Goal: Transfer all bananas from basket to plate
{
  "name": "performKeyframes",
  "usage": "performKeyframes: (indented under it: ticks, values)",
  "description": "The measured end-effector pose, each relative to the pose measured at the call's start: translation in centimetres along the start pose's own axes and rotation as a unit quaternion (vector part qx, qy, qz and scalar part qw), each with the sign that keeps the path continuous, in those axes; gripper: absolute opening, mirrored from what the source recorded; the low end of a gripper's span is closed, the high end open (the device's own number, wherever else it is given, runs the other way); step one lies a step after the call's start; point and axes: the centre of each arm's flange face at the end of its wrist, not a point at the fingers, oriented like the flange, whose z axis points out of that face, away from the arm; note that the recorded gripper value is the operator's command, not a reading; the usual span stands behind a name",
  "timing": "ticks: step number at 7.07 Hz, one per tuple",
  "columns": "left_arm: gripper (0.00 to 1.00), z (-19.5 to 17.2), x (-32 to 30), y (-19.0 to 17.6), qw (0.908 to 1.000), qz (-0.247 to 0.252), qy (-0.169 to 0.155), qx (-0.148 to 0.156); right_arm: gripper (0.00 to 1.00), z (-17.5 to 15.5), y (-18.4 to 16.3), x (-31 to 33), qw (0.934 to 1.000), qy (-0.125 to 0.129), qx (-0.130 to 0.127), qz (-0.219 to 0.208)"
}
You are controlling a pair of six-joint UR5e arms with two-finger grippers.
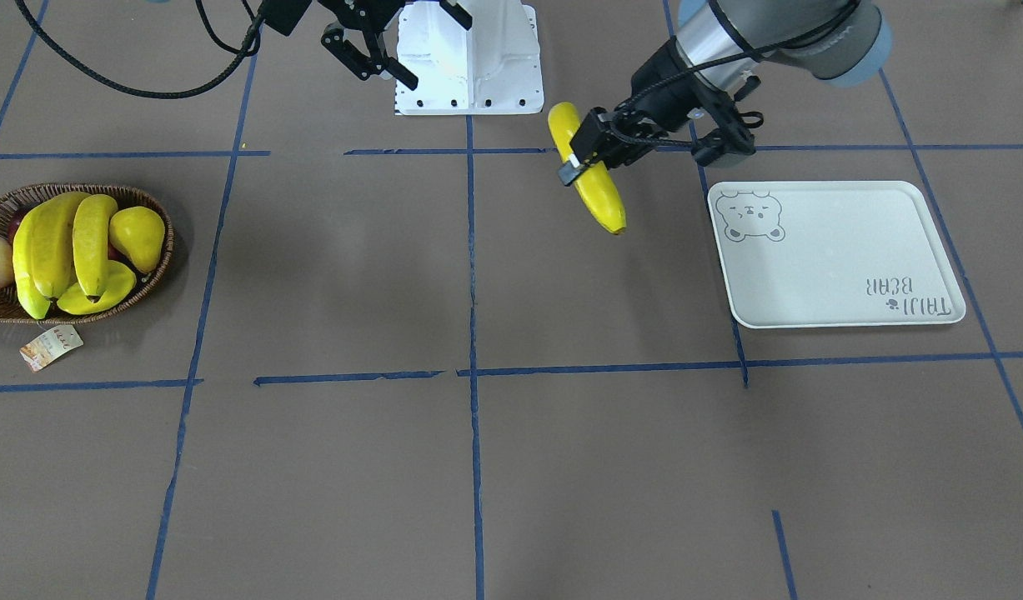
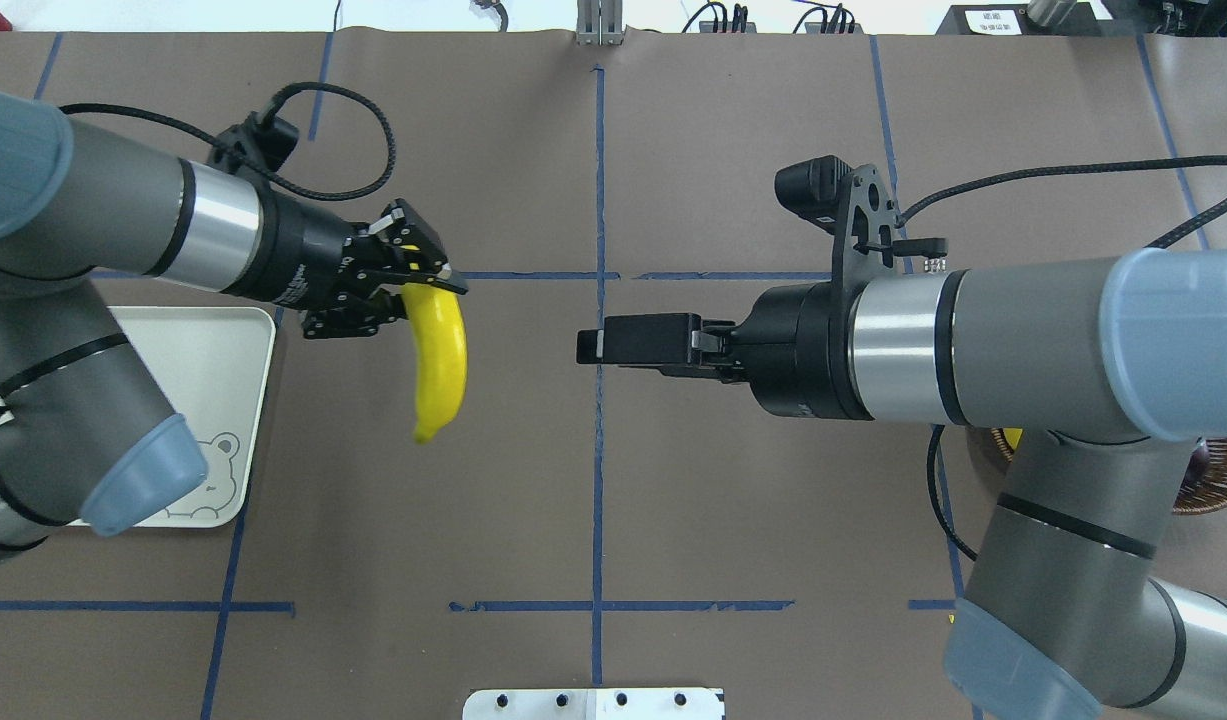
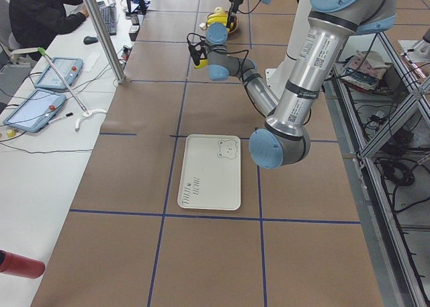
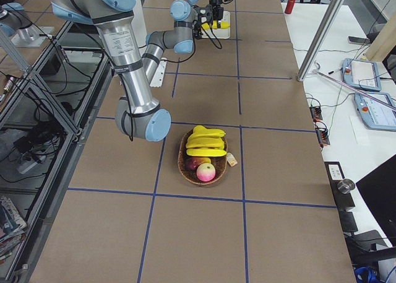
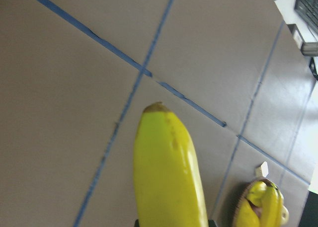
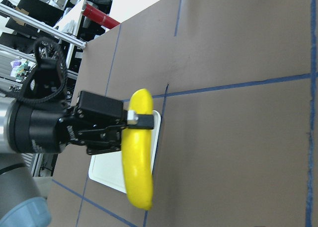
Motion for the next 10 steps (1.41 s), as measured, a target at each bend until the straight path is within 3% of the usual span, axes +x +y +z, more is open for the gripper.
performKeyframes:
  ticks: [1, 3, 5, 6, 7, 9, 10]
  values:
    - [0.0, -1.4, -4.5, -1.2, 0.9982, 0.02, -0.052, 0.02, 1.0, -0.4, -0.8, 1.4, 0.9997, 0.021, 0.008, 0.004]
    - [0.0, -3.0, -14.3, -4.1, 0.9838, 0.072, -0.154, 0.057, 1.0, -1.1, -3.5, 4.8, 0.9933, 0.112, 0.022, 0.014]
    - [0.0, -2.8, -22.4, -7.4, 0.9586, 0.124, -0.242, 0.085, 1.0, -2.5, -4.6, 7.0, 0.9742, 0.225, 0.004, -0.019]
    - [0.0, -2.2, -25.3, -9.3, 0.9447, 0.148, -0.277, 0.095, 1.0, -3.6, -4.7, 7.7, 0.9634, 0.264, -0.011, -0.041]
    - [0.0, -2.1, -27.9, -11.6, 0.93, 0.171, -0.309, 0.102, 1.0, -4.7, -4.8, 8.6, 0.9556, 0.288, -0.02, -0.058]
    - [0.0, -3.5, -32.2, -16.2, 0.9093, 0.194, -0.353, 0.107, 1.0, -5.5, -5.0, 9.2, 0.9507, 0.302, -0.024, -0.068]
    - [0.19, -4.2, -33.7, -17.6, 0.9044, 0.193, -0.365, 0.107, 1.0, -5.6, -5.0, 9.2, 0.9504, 0.303, -0.024, -0.068]
